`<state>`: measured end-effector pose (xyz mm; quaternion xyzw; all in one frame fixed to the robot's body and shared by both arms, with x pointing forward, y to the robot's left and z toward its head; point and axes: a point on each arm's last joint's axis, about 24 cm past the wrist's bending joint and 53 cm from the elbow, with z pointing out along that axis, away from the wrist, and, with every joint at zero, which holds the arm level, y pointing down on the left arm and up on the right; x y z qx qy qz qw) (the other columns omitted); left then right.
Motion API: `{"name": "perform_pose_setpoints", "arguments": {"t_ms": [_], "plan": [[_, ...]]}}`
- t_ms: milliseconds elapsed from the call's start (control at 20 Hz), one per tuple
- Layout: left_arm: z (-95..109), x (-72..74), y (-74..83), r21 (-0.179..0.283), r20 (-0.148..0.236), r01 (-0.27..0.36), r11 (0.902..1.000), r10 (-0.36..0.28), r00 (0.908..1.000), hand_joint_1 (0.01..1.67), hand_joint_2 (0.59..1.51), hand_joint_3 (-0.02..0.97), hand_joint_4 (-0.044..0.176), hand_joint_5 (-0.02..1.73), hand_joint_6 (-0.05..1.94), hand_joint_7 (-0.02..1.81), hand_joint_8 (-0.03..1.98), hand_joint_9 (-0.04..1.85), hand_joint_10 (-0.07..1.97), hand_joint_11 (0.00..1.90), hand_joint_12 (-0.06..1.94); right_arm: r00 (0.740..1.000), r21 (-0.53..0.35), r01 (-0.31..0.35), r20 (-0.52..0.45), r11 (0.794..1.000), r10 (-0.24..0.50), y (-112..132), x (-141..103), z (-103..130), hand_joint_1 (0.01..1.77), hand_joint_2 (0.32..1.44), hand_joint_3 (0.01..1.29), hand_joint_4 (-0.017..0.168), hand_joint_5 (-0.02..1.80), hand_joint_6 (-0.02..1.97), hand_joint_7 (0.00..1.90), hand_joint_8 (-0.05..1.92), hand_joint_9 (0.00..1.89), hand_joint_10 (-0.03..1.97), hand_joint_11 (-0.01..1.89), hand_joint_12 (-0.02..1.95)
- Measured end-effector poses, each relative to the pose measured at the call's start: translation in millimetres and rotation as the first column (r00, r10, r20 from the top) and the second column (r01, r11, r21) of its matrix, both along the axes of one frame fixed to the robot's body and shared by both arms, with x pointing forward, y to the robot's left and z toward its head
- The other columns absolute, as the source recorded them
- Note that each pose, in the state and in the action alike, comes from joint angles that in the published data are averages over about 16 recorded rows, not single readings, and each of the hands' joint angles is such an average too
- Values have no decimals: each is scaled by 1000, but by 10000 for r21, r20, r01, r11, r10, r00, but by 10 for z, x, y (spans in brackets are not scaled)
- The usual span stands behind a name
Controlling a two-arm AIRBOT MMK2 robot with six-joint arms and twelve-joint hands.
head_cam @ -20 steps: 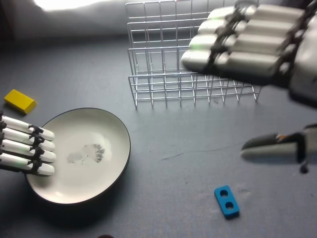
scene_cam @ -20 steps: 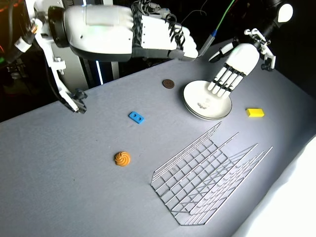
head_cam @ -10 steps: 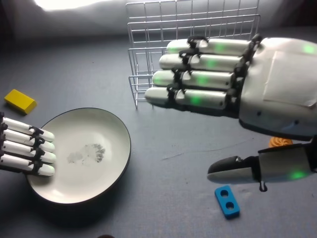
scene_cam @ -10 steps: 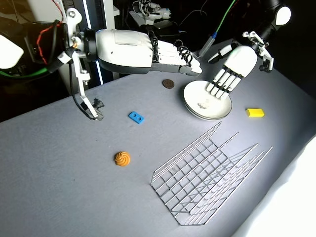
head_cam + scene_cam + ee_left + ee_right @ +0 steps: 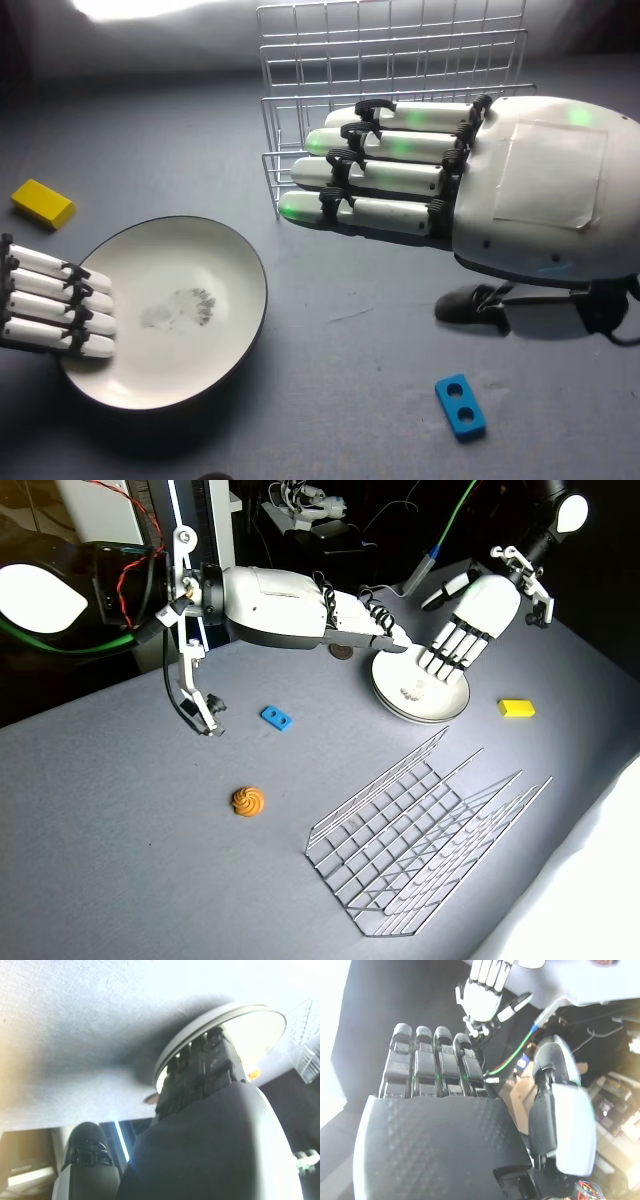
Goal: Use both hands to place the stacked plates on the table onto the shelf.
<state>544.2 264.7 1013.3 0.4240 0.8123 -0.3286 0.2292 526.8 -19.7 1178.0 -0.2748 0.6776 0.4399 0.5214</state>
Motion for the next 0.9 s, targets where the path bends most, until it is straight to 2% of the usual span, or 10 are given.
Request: {"name": "perform_pose_setpoints", "arguments": {"t_ms": [450,600,900], "plan": [[4,-75,-323,-426,-273,69,9991,-81,9996,16,1117,14,-5,-2,-14,1,2,15,11,14,-8,9998,-362,-212,-19,9991,211,156,-12,-197,1271,1039,13,4,64,-5,56,19,54,14,21,470],[18,-95,-446,-569,-338,94,9983,-113,9994,16,1118,14,-5,2,-13,3,5,17,12,14,-8,9997,-481,-242,-90,9986,238,223,23,-292,1347,1028,13,4,73,-5,66,20,68,14,21,560],[42,-120,-620,-757,-412,111,9971,-142,9991,16,1119,15,-5,8,-13,8,12,21,12,14,-7,9995,-687,-258,-204,9973,244,385,158,-506,1379,1025,13,4,87,-6,70,20,81,13,21,672]]}}
